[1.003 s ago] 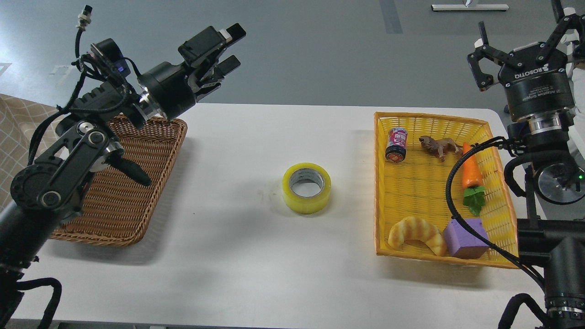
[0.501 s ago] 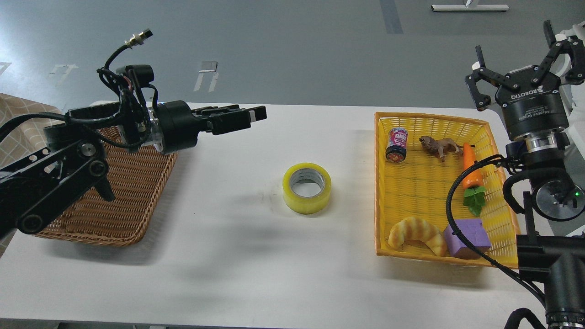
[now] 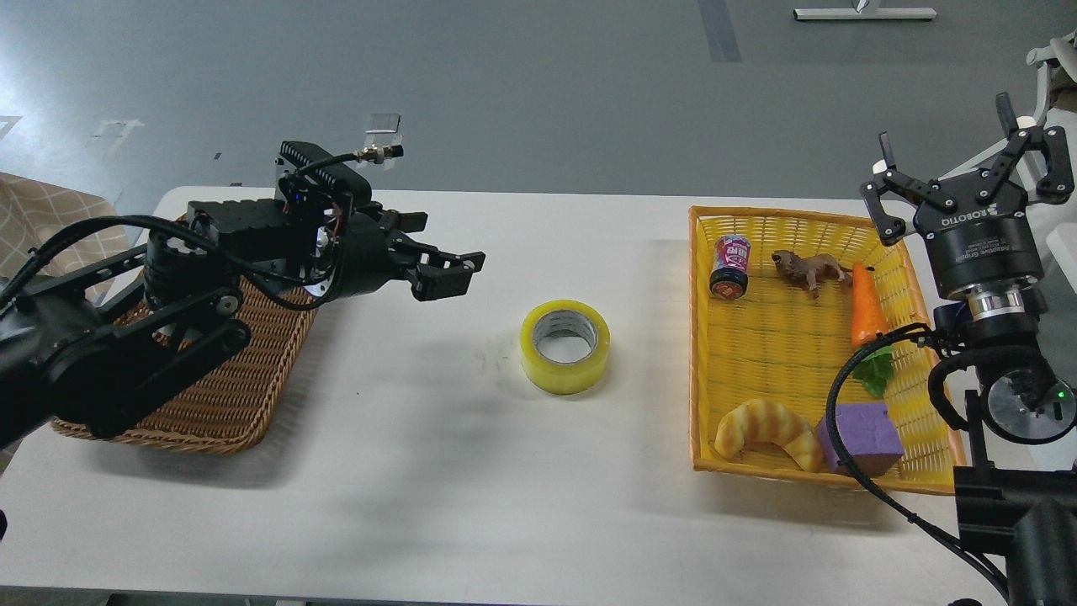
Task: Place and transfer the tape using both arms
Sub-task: 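Reach the left gripper over to the tape roll on the table, then close the left gripper on the rim of the tape roll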
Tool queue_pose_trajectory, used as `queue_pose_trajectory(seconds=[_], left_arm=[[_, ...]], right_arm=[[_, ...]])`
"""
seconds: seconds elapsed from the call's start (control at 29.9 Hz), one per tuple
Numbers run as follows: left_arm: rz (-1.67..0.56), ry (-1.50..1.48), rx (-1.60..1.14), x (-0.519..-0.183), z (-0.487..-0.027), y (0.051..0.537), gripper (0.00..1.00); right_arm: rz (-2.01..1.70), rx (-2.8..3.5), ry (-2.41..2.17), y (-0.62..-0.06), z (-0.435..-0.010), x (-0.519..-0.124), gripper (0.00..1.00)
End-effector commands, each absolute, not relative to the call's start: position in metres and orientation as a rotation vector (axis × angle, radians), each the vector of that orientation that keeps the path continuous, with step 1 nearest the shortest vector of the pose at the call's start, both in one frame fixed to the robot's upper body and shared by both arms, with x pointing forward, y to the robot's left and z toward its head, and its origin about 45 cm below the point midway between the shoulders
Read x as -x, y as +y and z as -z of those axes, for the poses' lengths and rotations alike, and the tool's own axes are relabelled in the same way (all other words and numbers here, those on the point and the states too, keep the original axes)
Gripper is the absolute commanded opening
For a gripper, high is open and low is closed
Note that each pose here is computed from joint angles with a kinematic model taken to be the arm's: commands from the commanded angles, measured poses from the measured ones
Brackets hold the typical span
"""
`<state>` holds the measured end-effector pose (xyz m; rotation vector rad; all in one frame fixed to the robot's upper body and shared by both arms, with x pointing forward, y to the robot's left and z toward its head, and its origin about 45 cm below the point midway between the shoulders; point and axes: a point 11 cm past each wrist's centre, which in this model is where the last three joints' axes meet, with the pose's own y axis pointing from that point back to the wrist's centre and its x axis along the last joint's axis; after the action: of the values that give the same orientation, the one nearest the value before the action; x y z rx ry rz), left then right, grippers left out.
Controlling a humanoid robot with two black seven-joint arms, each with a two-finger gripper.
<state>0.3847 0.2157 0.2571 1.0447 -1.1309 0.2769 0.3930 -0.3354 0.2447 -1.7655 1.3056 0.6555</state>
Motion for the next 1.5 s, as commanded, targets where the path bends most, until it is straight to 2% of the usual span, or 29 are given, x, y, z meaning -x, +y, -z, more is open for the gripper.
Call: queue_pose_trajectory(seconds=[0.0,0.2,0.43,0.7,1.4,1.47], left_arm=[[-0.311,-1.145,-1.059,-0.391,-0.261,0.196,0.98],[-0.361,-1.14,-1.078,-0.395,-0.258,0.169,0.98],[-0.284,-1.074,-1.135,-0.395,-0.216,0.152,0.98],[-0.275,-1.024,-1.134,-0.397,-0.198,0.131,0.98],[-0.204,-0.943,-1.162,-0.388,-0.157,0.116,0.96],[-0.194,-0.94,-1.161,-0.386,-0.153,0.113,0.92]], right_arm=[[-0.668,1.753,1.318,-0.338,-0.239,-0.39,1.0],[-0.673,1.742,1.324,-0.341,-0.237,-0.389,1.0],[-0.682,1.738,1.33,-0.341,-0.234,-0.389,1.0],[-0.683,1.737,1.331,-0.342,-0.233,-0.389,1.0],[-0.689,1.734,1.337,-0.342,-0.23,-0.388,1.0],[-0.689,1.734,1.337,-0.342,-0.23,-0.388,1.0]])
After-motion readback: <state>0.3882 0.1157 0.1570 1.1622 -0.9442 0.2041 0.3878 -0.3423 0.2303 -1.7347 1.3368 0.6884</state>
